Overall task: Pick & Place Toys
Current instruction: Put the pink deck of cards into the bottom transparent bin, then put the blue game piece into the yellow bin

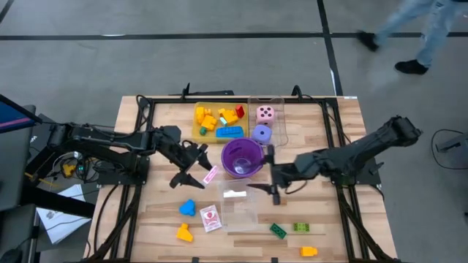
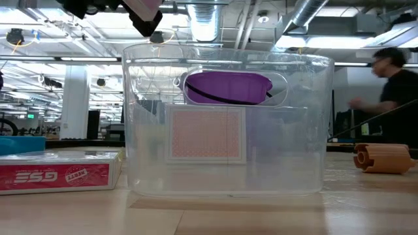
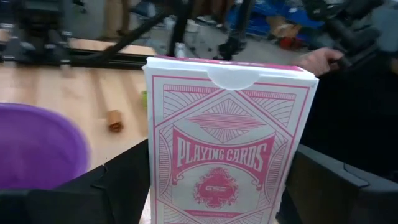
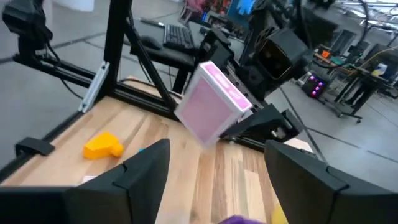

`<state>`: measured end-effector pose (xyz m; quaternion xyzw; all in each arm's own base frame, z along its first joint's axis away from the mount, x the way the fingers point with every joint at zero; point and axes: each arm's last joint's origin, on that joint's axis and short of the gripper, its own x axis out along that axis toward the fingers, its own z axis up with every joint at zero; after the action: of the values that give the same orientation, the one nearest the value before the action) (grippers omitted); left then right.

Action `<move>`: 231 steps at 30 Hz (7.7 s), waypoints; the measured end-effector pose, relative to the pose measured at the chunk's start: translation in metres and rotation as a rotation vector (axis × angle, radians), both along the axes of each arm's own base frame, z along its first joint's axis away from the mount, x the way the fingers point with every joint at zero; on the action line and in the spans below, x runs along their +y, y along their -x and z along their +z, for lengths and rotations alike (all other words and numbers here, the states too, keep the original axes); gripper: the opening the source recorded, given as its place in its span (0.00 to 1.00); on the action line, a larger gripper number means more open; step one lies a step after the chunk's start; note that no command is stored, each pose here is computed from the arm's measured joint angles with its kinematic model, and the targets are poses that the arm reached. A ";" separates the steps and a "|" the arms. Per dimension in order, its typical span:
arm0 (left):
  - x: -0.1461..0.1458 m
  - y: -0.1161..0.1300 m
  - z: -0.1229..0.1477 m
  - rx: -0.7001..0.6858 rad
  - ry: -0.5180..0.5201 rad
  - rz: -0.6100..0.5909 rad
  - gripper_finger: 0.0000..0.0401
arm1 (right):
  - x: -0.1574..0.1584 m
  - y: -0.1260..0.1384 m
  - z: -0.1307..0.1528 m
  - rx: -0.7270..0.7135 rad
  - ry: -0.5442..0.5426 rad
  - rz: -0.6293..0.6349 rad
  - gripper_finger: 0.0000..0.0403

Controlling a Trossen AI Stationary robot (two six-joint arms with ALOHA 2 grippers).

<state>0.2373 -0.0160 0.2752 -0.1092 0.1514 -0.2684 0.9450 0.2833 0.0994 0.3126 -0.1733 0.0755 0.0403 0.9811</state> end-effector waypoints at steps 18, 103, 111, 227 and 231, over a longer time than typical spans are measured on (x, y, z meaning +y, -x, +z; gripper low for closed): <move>-0.005 0.003 0.004 -0.015 0.078 -0.193 0.77 | -0.022 -0.108 0.007 0.060 -0.064 0.207 0.63; 0.064 0.078 0.053 -0.205 -0.336 0.949 0.75 | 0.024 -0.084 -0.001 0.824 -0.373 -0.099 0.15; 0.065 0.067 0.049 -0.197 -0.380 0.896 0.74 | 0.060 -0.093 -0.030 0.758 -0.283 -0.207 0.15; 0.050 0.053 0.038 -0.151 -0.393 0.713 0.74 | 0.093 0.081 -0.013 0.270 -0.079 -0.581 0.54; 0.044 0.052 0.038 -0.155 -0.390 0.677 0.74 | 0.091 0.111 -0.005 0.161 -0.048 -0.601 0.54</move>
<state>0.1857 0.0277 0.3127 0.0491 0.0830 0.0846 0.9917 0.1725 0.1904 0.3076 -0.1164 0.1999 -0.2361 0.9438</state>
